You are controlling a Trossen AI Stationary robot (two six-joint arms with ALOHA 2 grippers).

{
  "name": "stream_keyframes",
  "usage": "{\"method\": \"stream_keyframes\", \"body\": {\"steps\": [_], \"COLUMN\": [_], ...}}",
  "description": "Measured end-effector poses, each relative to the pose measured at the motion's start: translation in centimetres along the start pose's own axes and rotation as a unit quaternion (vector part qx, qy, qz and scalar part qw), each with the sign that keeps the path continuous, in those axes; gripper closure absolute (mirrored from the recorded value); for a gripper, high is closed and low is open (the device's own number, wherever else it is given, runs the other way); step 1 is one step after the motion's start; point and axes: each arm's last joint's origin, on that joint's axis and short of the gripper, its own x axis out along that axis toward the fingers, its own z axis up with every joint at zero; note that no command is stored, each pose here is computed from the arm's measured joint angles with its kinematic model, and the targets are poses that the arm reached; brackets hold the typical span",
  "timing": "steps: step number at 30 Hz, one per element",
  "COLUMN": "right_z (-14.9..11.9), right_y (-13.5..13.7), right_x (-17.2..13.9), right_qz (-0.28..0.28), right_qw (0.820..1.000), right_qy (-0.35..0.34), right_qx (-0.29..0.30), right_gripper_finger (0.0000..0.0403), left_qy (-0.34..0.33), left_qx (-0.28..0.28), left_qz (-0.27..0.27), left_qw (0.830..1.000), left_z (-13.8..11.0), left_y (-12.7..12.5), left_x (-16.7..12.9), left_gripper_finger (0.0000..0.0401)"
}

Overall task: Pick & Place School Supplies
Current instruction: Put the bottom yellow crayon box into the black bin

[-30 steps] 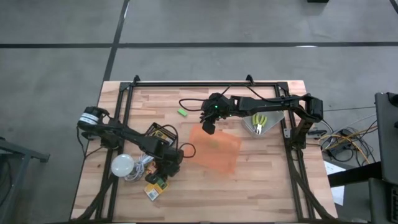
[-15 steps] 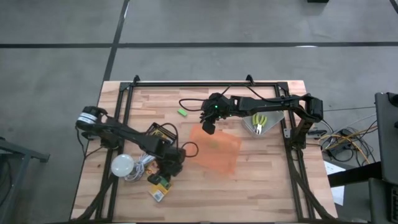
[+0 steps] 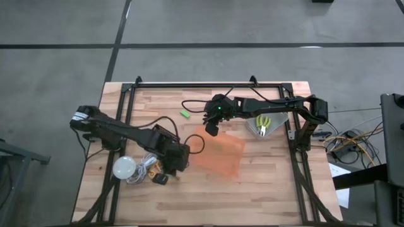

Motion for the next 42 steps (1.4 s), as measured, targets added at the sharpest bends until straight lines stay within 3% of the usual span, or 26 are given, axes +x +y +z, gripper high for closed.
{"method": "stream_keyframes", "body": {"steps": [10,17,28,38,42], "right_z": [0.0,0.0,0.0,0.0,0.0], "right_y": [0.0,0.0,0.0,0.0,0.0], "right_x": [0.0,0.0,0.0,0.0,0.0], "right_qz": [0.000,0.000,0.000,0.000,0.000], "right_qw": [1.000,1.000,1.000,1.000,1.000], "right_qy": [0.000,0.000,0.000,0.000,0.000], "right_qx": [0.000,0.000,0.000,0.000,0.000], "right_gripper_finger": [0.0335,0.0327,0.0321,0.0335,0.0330], "left_qy": [-0.089,-0.184,-0.231,-0.227,-0.210], "left_qx": [-0.081,-0.208,-0.325,-0.411,-0.437], "left_qz": [0.133,0.208,0.226,0.242,0.240], "left_qw": [0.984,0.938,0.889,0.849,0.841], "left_z": [2.3,1.1,-3.2,-5.5,-6.1], "left_y": [-2.4,-3.0,-1.0,1.9,2.9], "left_x": [-8.6,-12.4,-15.5,-15.1,-14.3], "left_gripper_finger": [0.0398,0.0398,0.0398,0.0398,0.0398]}}
